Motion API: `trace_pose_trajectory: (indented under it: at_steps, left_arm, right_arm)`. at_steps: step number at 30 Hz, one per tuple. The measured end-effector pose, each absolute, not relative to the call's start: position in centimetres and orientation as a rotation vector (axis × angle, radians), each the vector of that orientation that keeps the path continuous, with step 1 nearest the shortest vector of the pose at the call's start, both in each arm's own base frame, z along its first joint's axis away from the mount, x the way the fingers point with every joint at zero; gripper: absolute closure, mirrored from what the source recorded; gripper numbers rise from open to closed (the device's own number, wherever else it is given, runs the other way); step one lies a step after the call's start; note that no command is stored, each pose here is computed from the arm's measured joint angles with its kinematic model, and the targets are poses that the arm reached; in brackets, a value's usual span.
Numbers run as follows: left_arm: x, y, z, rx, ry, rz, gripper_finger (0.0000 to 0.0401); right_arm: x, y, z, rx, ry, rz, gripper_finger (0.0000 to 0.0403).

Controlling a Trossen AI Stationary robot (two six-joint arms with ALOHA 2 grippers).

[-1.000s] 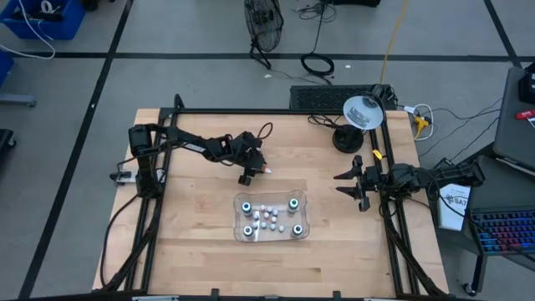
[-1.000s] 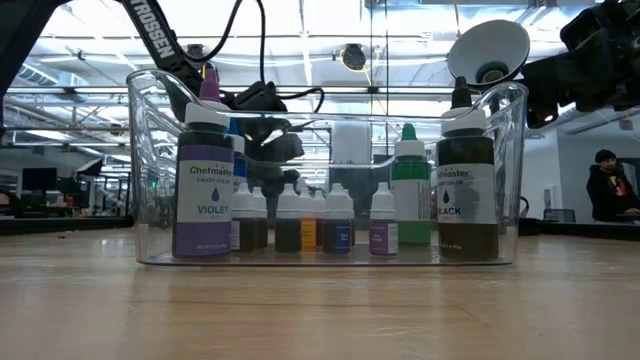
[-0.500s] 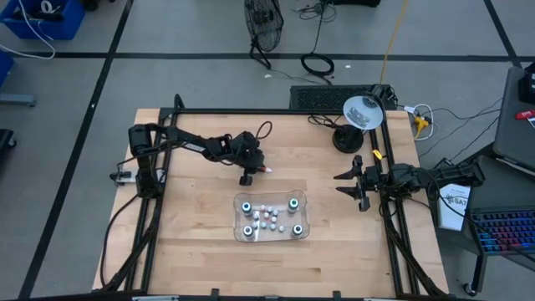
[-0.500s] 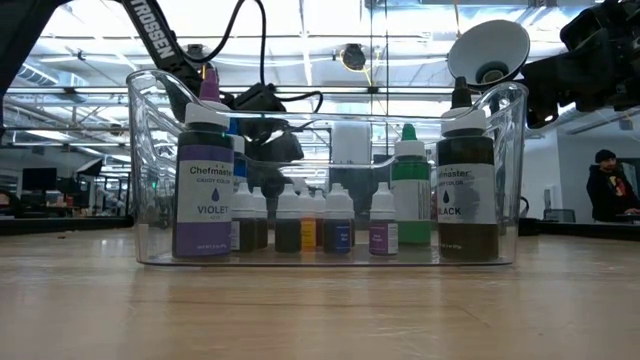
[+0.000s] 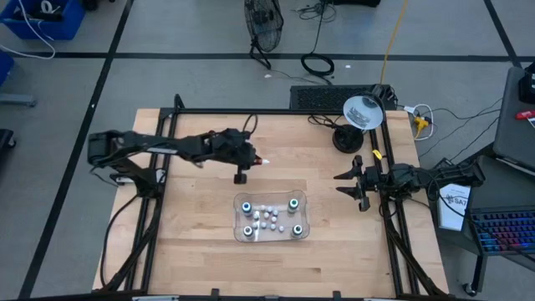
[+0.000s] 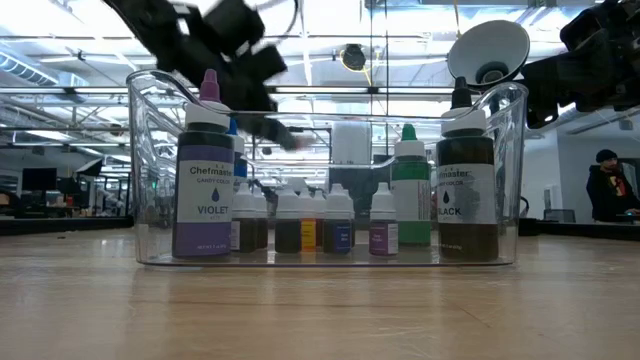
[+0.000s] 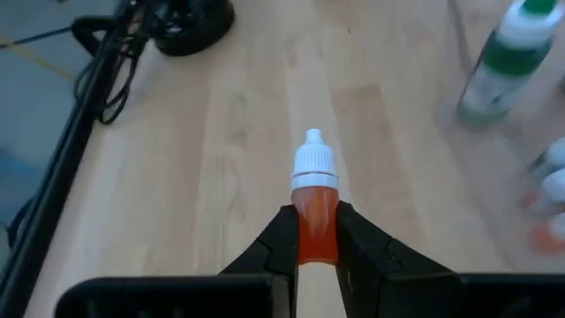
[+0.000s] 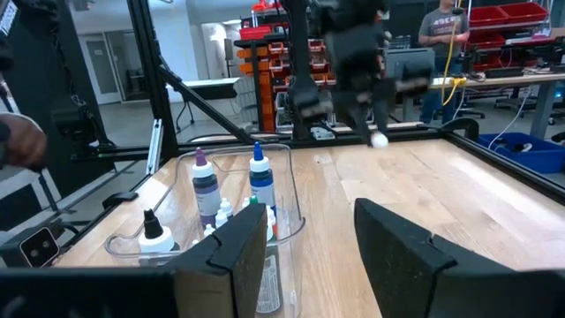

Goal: Pick & Place food coloring
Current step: Put the small orange food coloring bottle into the bin

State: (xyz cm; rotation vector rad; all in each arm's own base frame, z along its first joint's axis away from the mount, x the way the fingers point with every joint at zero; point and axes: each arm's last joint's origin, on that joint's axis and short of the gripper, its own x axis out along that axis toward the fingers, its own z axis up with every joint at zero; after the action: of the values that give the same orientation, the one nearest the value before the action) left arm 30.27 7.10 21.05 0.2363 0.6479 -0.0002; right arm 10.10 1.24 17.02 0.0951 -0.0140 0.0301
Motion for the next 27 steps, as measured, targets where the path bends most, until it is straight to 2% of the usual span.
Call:
trace_pose_trajectory:
  at_steps: [4,8,12,18,21,24,27]
  left_arm:
    - [29.7,4.7,22.8,0.158,0.615,0.039,0.0351]
    - [30.0,2.4,23.3,0.184,0.574,-0.023,0.0351]
    - [30.1,1.1,23.4,0.209,0.572,0.010,0.0351]
    - [30.0,-0.1,23.2,0.148,0.587,0.050,0.0351]
    - [30.0,-0.8,23.2,0.160,0.591,0.032,0.0351]
    - [30.0,-1.1,23.2,0.173,0.589,0.046,0.0351]
    - [30.0,-1.4,23.2,0.197,0.590,0.055,0.0351]
  right_arm:
    - [10.1,1.2,17.0,0.095,-0.014,0.030,0.0243]
    - [10.1,1.2,17.1,0.048,-0.026,0.027,0.0241]
    - [10.0,1.1,18.2,0.055,-0.135,-0.013,0.0242]
    - [9.8,1.0,19.2,0.291,-0.244,0.001,0.0242]
    - [9.7,1.0,19.6,0.261,-0.285,-0.009,0.0241]
    - [9.7,0.8,19.6,0.227,-0.287,-0.086,0.0244]
    - [9.9,0.4,19.7,0.291,-0.308,-0.210,0.0247]
